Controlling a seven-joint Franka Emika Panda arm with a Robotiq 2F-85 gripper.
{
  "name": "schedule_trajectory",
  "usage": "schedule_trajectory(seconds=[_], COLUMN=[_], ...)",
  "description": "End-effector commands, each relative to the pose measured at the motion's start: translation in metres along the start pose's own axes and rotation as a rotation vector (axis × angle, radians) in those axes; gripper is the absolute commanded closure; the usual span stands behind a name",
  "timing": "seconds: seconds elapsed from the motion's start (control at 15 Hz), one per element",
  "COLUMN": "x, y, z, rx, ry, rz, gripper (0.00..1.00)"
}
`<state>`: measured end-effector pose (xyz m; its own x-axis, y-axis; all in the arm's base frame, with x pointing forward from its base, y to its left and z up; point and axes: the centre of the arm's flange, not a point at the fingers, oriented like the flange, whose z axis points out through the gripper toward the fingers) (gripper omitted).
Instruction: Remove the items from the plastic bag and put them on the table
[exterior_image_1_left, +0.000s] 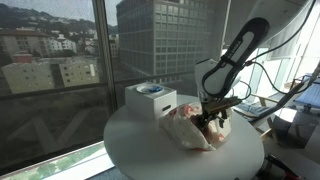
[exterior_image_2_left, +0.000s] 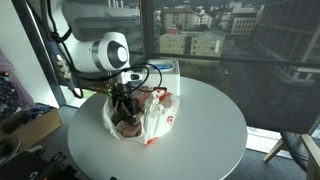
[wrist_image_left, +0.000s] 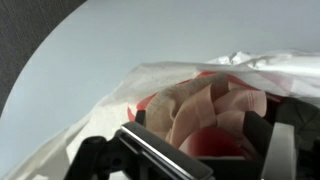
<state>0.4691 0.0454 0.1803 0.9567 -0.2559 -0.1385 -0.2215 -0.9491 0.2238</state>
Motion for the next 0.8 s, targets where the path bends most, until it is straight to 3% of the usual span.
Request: schedule_trajectory(seconds=[0.0, 0.2, 0.27, 0.33, 0.73], x=[0.042, 0.056, 0.059, 0.059, 0.061], y=[-0.023, -0.030, -0.031, -0.033, -0.025], z=[0.009, 0.020, 0.022, 0.022, 0.011], rx=[0.002, -0.018, -0.015, -0.018, 0.010], ry=[0.035, 0.055, 0.053, 0.059, 0.056], rz=[0.022, 0.026, 0.031, 0.026, 0.071], gripper=[0.00, 0.00, 0.25, 0.25, 0.73])
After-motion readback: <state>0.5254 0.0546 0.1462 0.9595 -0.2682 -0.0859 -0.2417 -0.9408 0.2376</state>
